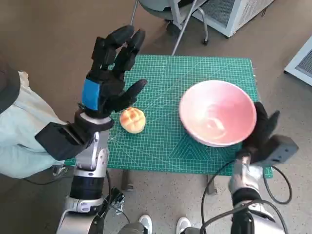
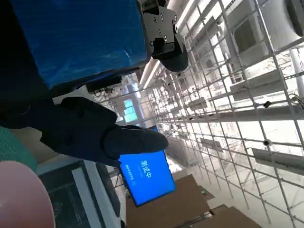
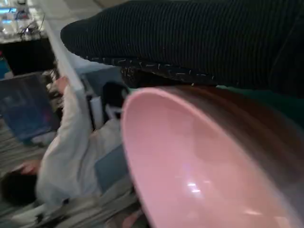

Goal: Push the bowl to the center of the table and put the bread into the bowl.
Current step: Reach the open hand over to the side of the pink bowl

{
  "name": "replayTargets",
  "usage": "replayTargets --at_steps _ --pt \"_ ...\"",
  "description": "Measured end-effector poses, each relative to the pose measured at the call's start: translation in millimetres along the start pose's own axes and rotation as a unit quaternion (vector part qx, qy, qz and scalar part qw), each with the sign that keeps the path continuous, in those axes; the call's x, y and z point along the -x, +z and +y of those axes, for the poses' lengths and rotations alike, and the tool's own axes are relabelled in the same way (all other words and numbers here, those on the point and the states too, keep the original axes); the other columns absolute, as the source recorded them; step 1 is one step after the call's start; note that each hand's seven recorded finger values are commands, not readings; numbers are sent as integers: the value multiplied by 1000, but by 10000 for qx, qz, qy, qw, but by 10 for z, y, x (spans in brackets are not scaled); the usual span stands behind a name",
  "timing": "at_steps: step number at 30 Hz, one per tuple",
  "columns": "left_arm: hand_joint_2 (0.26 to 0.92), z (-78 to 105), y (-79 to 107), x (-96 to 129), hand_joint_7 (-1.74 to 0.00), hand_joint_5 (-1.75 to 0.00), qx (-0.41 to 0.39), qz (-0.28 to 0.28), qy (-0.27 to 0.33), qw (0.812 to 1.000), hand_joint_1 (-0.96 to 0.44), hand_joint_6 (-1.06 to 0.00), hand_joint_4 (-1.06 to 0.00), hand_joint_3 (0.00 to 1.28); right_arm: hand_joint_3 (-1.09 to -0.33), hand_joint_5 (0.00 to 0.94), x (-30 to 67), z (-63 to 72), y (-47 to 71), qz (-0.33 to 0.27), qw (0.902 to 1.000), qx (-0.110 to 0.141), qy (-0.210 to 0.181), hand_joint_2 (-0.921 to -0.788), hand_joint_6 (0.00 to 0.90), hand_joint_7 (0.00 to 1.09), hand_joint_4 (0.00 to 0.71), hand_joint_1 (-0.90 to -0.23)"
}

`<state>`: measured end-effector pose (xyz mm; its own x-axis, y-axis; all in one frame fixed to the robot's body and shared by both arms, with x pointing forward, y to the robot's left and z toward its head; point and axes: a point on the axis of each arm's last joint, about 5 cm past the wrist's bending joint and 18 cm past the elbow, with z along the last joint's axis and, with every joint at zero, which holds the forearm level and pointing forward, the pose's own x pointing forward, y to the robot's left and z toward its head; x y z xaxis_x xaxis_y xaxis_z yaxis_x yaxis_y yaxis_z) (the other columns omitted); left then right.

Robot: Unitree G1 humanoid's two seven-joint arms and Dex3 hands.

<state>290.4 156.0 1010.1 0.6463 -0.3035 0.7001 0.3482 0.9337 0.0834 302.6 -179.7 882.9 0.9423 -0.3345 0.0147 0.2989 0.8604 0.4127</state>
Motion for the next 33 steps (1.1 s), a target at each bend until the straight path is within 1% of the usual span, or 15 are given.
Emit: replayTargets --at_steps 7,11,13,18,20,25,31,33 --pt "921 37 21 58 -596 -16 -88 -1 98 9999 -477 -115 -283 274 -818 4 -89 231 87 -36 9998 -166 47 -921 49 684 221 -423" --pt "921 58 24 95 -542 -10 -177 18 142 9997 -485 -139 -282 273 -791 6 -128 326 130 -7 9996 -261 105 -921 66 709 227 -433" --pt "921 70 23 116 -490 -6 -200 40 177 9996 -488 -165 -284 271 -777 6 -145 379 149 18 9994 -321 151 -921 65 741 231 -440" --pt "921 89 16 162 -433 -7 -250 90 236 9994 -493 -195 -295 267 -773 12 -175 502 188 73 9989 -402 238 -921 69 766 247 -450" --pt "921 92 14 174 -411 -6 -264 105 250 9993 -493 -208 -298 266 -774 14 -181 538 197 100 9989 -390 247 -921 70 771 252 -458" --pt "921 104 10 206 -354 -4 -318 150 277 9990 -499 -239 -302 268 -780 10 -193 594 212 181 9990 -248 321 -921 71 782 248 -476" --pt "921 159 22 273 -286 -1 -461 173 321 9983 -510 -274 -304 278 -785 2 -202 604 222 212 9990 -84 390 -921 56 777 233 -490" --pt "921 190 27 311 -272 0 -524 192 356 9978 -515 -279 -295 283 -782 1 -213 587 237 186 9991 -65 376 -921 56 752 225 -471"
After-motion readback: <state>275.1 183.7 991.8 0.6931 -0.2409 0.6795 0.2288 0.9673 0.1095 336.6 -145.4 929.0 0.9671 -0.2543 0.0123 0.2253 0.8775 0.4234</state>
